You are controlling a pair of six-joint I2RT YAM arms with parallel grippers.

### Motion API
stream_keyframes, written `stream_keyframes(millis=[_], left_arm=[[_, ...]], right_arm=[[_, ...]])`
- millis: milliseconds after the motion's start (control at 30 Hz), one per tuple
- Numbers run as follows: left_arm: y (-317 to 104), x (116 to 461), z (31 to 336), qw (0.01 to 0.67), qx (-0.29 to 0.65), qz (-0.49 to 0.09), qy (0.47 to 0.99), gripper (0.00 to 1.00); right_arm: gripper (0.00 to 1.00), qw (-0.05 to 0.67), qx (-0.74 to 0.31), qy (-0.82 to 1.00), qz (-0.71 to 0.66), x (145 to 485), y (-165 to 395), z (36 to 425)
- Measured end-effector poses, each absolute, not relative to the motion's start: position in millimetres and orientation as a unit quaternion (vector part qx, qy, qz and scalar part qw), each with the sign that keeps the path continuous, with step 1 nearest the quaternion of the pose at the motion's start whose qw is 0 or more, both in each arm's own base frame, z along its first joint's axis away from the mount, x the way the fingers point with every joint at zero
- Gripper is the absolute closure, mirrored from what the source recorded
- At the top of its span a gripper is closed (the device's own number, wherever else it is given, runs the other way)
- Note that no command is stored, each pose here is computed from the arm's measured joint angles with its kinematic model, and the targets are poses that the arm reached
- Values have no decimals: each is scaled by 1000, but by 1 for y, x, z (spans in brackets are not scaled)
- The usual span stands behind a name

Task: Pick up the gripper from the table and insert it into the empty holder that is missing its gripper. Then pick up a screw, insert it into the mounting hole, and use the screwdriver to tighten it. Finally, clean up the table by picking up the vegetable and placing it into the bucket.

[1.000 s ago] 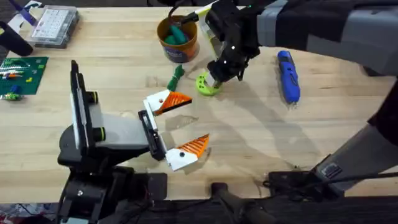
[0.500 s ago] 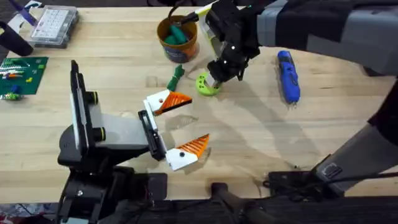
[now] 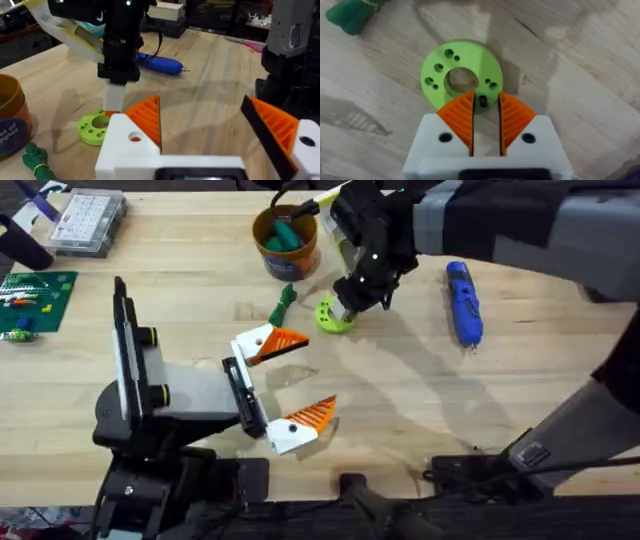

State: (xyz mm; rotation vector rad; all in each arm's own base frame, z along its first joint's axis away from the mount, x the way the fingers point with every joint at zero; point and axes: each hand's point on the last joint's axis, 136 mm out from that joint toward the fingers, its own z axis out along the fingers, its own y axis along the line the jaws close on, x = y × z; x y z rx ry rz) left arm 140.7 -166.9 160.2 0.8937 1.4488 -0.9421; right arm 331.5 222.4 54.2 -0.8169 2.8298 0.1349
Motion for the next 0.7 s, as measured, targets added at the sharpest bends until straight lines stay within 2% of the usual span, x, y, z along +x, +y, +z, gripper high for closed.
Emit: stream_keyframes(millis=[400,467,700], left_arm=[[-167,141,160,563,380,-400,615,16],[-167,141,160,563,380,-400,615,16],[-167,141,160,563,380,-400,615,16]], right_arm=[[916,98,-274,956,44,333,222,55],[980,99,-274,955,46,333,223,56],[994,100,-274,955,47,333,224,56]])
